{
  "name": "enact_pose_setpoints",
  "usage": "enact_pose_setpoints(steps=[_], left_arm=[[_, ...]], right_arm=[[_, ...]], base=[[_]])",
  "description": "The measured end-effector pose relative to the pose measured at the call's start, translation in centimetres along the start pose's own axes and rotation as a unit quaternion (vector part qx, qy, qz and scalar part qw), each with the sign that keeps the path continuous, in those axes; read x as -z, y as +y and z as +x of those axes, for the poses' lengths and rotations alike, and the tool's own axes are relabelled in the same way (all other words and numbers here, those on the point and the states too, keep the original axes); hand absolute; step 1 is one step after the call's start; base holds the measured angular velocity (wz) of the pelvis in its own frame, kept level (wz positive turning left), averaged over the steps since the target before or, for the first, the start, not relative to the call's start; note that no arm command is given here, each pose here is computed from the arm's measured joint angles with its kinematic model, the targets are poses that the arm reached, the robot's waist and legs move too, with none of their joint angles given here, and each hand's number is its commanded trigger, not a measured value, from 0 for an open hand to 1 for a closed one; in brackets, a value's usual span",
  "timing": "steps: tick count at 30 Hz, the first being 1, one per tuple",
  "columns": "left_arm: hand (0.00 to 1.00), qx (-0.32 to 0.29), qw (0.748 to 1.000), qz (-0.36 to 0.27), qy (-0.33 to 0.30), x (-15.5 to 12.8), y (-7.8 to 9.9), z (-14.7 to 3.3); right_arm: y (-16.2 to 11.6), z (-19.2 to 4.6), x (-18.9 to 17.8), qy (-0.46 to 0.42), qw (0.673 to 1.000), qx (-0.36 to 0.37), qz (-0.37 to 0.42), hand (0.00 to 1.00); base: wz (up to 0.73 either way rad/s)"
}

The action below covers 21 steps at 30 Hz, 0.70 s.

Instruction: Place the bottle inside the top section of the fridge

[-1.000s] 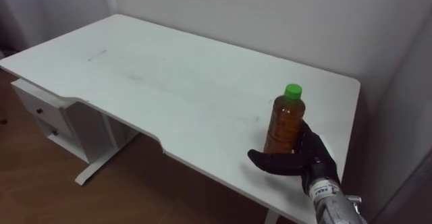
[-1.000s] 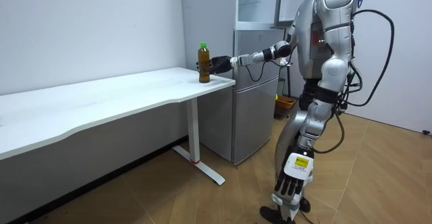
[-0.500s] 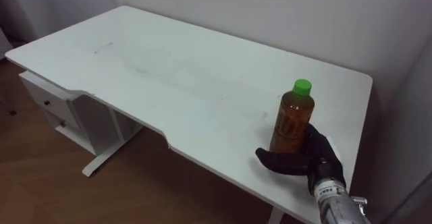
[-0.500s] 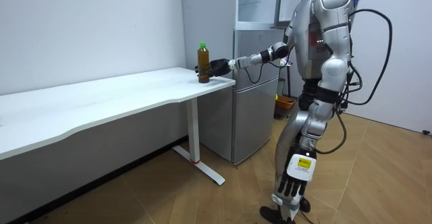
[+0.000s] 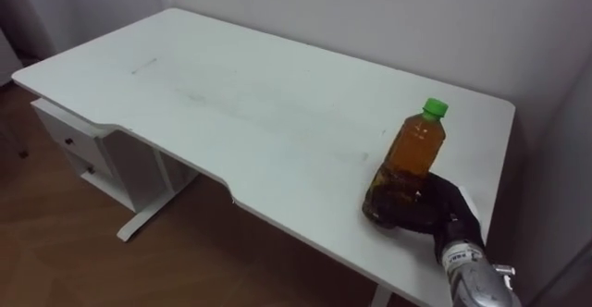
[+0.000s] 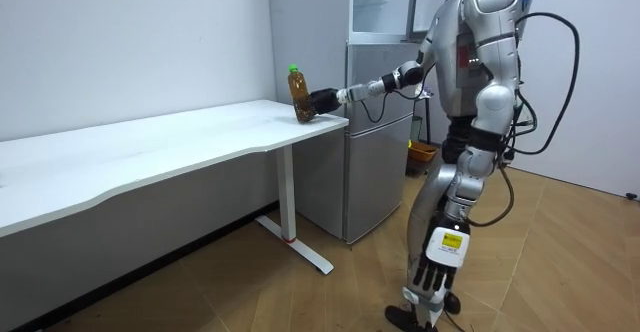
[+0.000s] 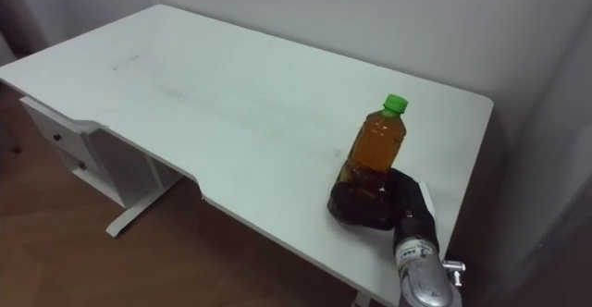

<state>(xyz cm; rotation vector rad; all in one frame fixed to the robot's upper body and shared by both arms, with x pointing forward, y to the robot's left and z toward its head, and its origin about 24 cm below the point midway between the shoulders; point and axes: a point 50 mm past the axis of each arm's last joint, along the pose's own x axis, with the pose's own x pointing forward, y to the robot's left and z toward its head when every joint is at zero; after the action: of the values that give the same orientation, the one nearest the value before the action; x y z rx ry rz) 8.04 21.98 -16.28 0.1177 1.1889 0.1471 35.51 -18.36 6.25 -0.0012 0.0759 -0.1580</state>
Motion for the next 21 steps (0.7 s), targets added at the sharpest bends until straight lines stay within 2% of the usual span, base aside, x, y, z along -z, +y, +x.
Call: enact_pose_setpoints(steps=[7,12,15,21], left_arm=[[0.0,-0.004,1.0,-0.001,0.02,1.7,0.4,-0.4],[0.0,-0.007,0.999,0.016,0.037,3.2,0.7,-0.8],[0.0,-0.004,0.998,0.053,0.045,4.5,0.7,-1.3],[0.0,-0.019,0.996,0.056,0.067,6.5,1.6,-2.1]], right_arm=[[-1.0,0.1,0.7,0.025,1.0,-0.01,0.016,1.0],[-1.2,0.1,0.8,0.039,0.999,-0.029,-0.005,1.0],[-1.2,0.2,-0.2,0.019,0.999,-0.036,-0.021,1.0],[0.3,-0.5,-4.1,-0.07,0.993,-0.085,-0.043,1.0]], base=[[0.01],[0.0],[-0.01],[-0.01]])
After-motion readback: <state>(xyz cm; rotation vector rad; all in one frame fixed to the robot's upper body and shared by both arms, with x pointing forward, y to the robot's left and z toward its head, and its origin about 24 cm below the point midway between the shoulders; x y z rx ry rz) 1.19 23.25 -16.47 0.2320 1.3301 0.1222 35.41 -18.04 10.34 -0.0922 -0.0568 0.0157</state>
